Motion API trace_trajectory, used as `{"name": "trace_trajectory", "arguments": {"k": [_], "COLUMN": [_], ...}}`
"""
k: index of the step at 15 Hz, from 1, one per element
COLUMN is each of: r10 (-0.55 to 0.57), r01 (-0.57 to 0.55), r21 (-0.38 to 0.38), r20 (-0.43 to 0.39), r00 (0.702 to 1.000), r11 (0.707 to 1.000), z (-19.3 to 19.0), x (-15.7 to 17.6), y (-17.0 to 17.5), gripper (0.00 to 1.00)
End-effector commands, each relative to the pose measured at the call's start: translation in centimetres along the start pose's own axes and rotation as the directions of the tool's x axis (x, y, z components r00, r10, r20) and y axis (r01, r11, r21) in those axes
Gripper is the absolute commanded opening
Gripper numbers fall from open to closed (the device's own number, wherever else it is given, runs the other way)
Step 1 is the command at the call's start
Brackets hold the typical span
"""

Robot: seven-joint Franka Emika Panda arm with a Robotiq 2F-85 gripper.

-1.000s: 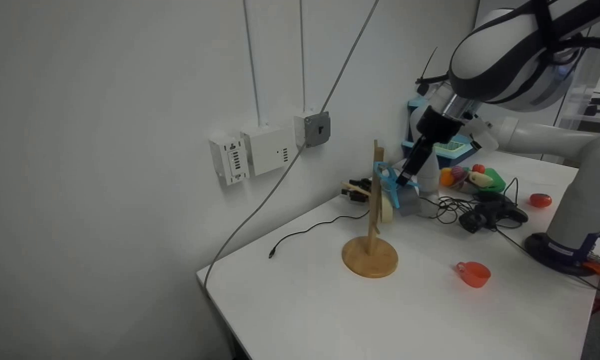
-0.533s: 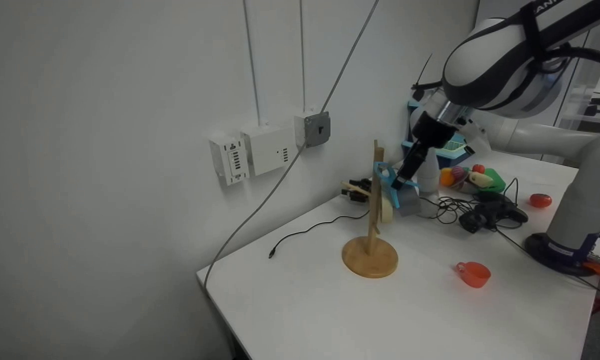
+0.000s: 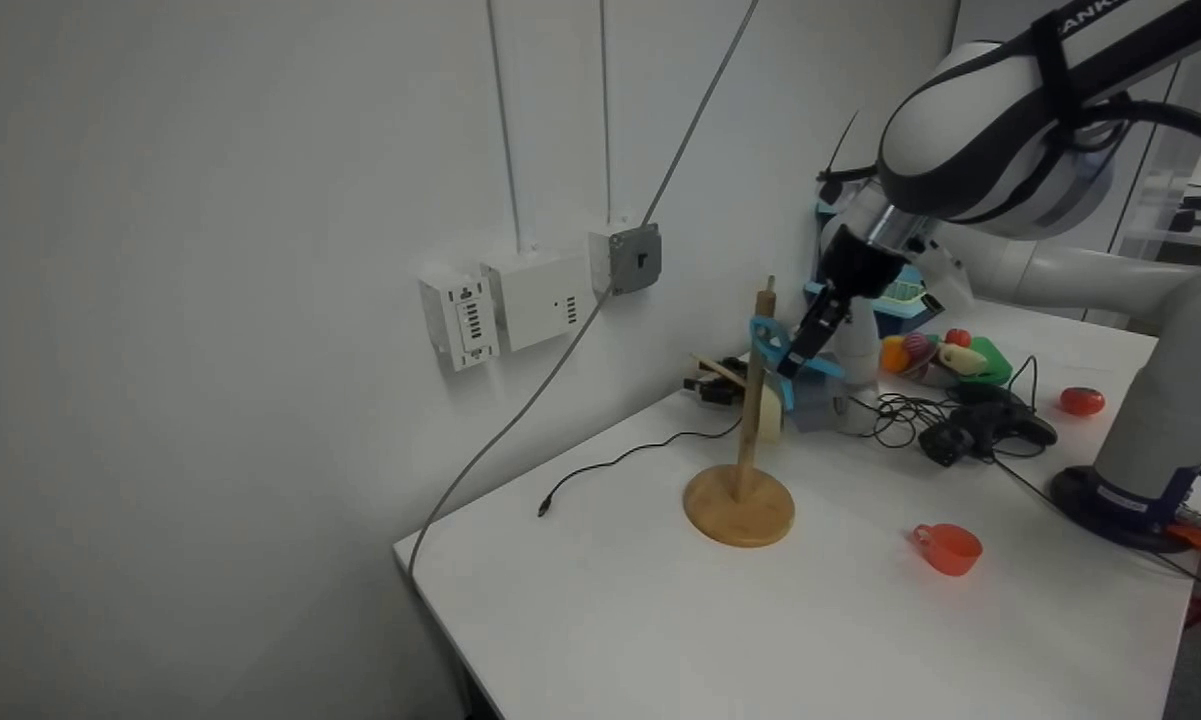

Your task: Put the blue peg on the table

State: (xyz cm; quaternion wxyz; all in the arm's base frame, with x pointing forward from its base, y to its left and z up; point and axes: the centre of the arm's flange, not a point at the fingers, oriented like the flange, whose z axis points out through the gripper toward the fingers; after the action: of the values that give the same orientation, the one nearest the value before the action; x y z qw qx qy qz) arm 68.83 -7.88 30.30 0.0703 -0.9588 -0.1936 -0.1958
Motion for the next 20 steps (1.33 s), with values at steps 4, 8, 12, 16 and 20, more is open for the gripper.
{"name": "trace_trajectory", "arguments": {"k": [4, 8, 12, 16, 20], "r10": [-0.026, -0.024, -0.015, 0.01, 0.019], "r01": [0.026, 0.024, 0.015, -0.013, -0.025], "r21": [0.0, 0.012, 0.024, 0.063, 0.096], "r20": [-0.01, 0.002, 0.01, 0.041, 0.064], "r00": [1.0, 1.0, 1.0, 0.999, 0.998], "r11": [1.0, 1.0, 1.0, 0.998, 0.995], "z": [-0.3, -0.8, -1.5, -2.2, -2.9], "x": [0.3, 0.6, 1.1, 1.3, 1.5], "y": [0.6, 0.3, -0.3, -0.9, -1.5], "gripper": [0.07, 0.07, 0.07, 0.07, 0.07]}}
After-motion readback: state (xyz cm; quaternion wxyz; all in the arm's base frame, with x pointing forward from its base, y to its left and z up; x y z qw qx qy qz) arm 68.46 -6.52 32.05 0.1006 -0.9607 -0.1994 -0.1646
